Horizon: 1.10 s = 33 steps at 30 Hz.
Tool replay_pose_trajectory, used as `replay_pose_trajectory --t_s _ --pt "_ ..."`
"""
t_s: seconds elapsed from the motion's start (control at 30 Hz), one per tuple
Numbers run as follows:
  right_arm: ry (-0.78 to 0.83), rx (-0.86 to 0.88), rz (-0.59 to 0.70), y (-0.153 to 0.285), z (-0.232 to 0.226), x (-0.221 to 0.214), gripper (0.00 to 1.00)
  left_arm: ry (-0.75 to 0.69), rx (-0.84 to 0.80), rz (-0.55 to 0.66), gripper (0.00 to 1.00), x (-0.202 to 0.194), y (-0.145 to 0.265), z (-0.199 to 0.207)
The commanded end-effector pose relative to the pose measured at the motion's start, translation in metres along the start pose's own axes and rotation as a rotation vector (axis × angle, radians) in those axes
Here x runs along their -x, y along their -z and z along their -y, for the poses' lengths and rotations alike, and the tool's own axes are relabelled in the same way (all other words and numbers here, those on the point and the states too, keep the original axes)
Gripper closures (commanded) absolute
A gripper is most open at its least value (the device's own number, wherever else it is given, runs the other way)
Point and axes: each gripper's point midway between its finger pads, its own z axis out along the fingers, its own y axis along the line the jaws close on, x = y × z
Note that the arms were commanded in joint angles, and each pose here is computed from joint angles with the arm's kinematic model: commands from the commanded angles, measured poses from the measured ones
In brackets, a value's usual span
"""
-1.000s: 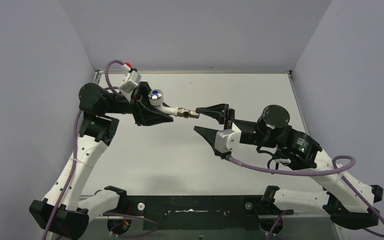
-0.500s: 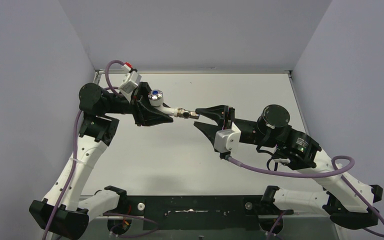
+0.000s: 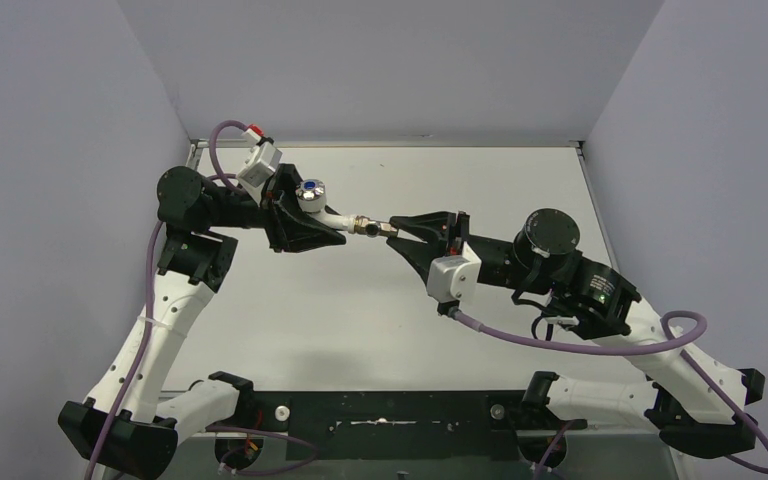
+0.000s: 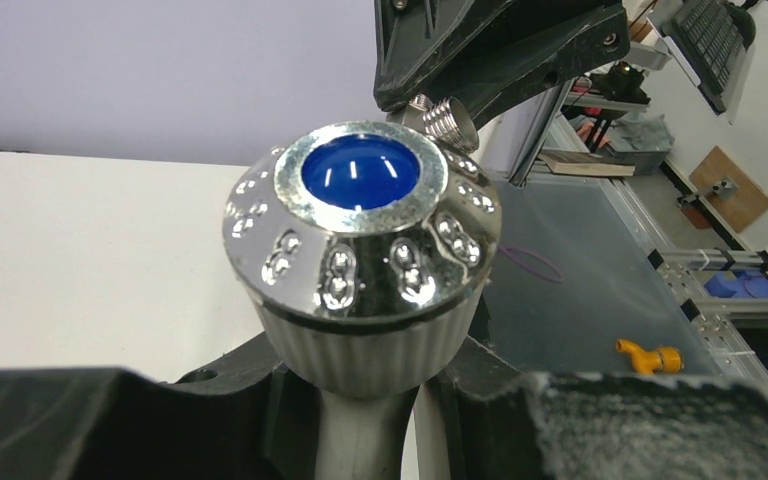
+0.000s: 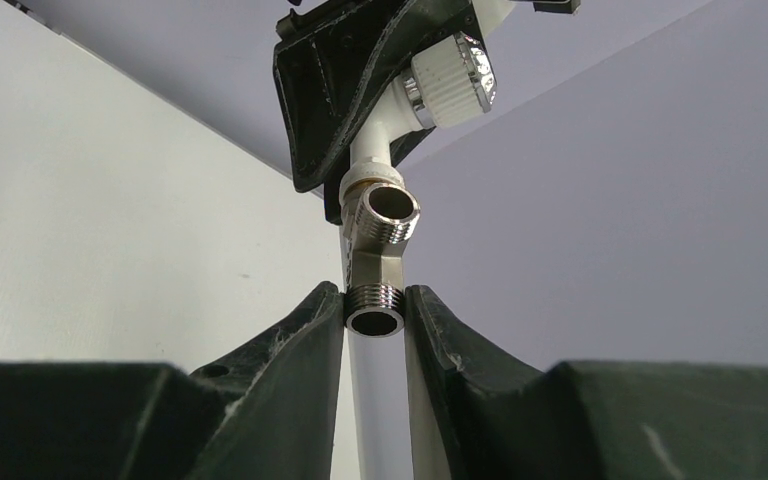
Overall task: Install the water faucets
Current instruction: Screw the water faucet onto the adaptor.
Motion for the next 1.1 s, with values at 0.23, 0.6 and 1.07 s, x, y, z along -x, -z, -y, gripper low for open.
replay_pose_trajectory --t_s 0.23,0.6,1.07 --pt "-0.204 -0.17 0.048 0.0 0.026 0.01 0.95 -0.099 -0.008 0.027 1.0 0.023 0.0 0.018" --pt "-0.819 -0.273 0.129 -0.006 0.017 0.011 1.0 -0.106 -0.01 0.026 1.0 0.023 0.0 0.019" --pt "-1.233 -0.399 0.07 -0.007 0.016 -0.007 1.0 -0.108 -0.01 0.026 1.0 0.024 0.0 0.016"
